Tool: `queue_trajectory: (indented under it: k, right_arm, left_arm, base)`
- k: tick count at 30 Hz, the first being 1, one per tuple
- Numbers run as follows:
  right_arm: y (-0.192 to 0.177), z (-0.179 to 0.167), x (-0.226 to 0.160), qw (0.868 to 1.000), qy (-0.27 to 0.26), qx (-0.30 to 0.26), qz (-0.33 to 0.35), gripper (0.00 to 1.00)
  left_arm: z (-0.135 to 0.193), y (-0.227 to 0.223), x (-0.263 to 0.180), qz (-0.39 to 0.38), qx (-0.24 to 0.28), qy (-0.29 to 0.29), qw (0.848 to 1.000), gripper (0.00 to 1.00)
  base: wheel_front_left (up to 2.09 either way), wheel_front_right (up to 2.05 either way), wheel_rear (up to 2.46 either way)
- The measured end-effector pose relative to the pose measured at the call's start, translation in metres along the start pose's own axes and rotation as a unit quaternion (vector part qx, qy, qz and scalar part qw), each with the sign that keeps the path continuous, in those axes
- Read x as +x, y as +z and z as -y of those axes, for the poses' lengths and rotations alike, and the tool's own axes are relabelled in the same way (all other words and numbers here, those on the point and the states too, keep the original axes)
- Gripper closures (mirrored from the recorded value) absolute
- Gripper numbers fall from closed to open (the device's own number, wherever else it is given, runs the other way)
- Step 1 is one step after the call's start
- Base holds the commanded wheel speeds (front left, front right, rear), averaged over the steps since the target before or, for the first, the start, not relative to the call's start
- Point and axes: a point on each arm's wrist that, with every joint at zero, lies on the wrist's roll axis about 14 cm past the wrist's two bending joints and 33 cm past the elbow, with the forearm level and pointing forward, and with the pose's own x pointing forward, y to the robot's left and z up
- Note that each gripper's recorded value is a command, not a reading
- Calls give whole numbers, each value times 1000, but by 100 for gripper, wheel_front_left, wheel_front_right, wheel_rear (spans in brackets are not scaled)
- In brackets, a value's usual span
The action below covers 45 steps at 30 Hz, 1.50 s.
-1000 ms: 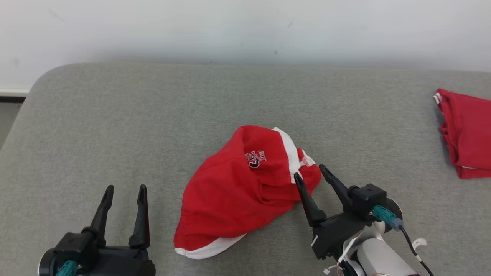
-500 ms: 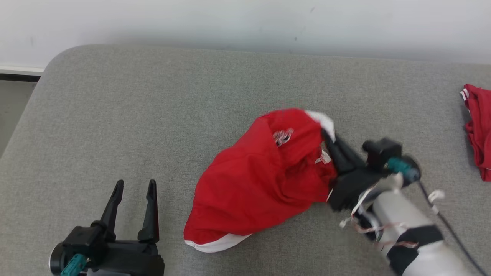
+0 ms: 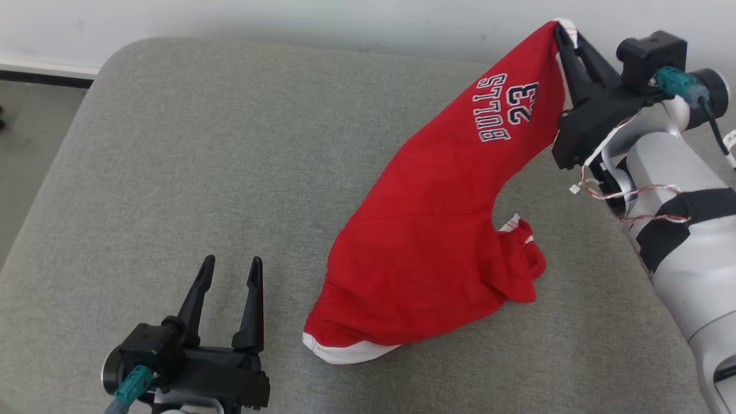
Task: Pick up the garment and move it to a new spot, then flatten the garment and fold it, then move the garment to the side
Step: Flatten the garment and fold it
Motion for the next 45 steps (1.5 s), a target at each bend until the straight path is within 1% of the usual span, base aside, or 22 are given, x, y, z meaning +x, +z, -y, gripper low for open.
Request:
queue_trajectory:
  k: [1,2,3,6,9,13,16,18,25,31,36,41,45]
  right_arm:
    - [-2,2,3,1000,-2,-1,-6,96]
    - [-8,2,6,1000,-3,-4,-19,73]
    - [-14,1,8,1000,-1,-7,-29,0]
    - [-29,-8,12,999,8,-9,-50,0]
    - [-36,-11,12,998,11,-6,-55,0]
    - [-38,1,3,998,-3,-1,-55,0]
    - [-31,5,-7,999,-9,14,-36,0]
    - [-29,9,-19,999,-13,20,-27,0]
    - [-68,6,-82,998,-19,37,-52,0]
    - [-102,-12,-136,994,-20,64,-85,0]
    - [-124,-41,-170,990,-7,91,-109,0]
    - [-133,-57,-181,987,3,106,-120,0]
    - [-137,-73,-177,985,21,114,-125,0]
  left_arm:
    - [-1,-1,-1,-2,0,2,1000,0]
    - [-1,-2,-1,-4,-1,3,1000,0]
    - [-2,-3,-2,-6,-1,4,1000,0]
    - [-3,-6,-1,-9,0,8,1000,0]
    - [-5,-7,0,-12,1,14,1000,0]
    - [-4,-6,3,-9,2,12,1000,0]
    - [-5,-2,5,-2,5,12,1000,0]
    - [-6,3,5,6,8,12,1000,0]
    - [-7,9,-1,14,9,13,1000,0]
    - [-2,12,-3,20,8,4,1000,0]
    - [0,14,-5,22,7,-1,1000,0]
    - [3,13,-5,20,7,-4,1000,0]
    - [4,10,-4,16,8,-8,1000,0]
  base:
    - [0,0,0]
    - [0,0,0]
    - [0,0,0]
    - [0,0,0]
    - [0,0,0]
    - [0,0,0]
    - [0,0,0]
    - [0,0,0]
    - [0,0,0]
    - [0,0,0]
    - [0,0,0]
    - [0,0,0]
    - [0,0,0]
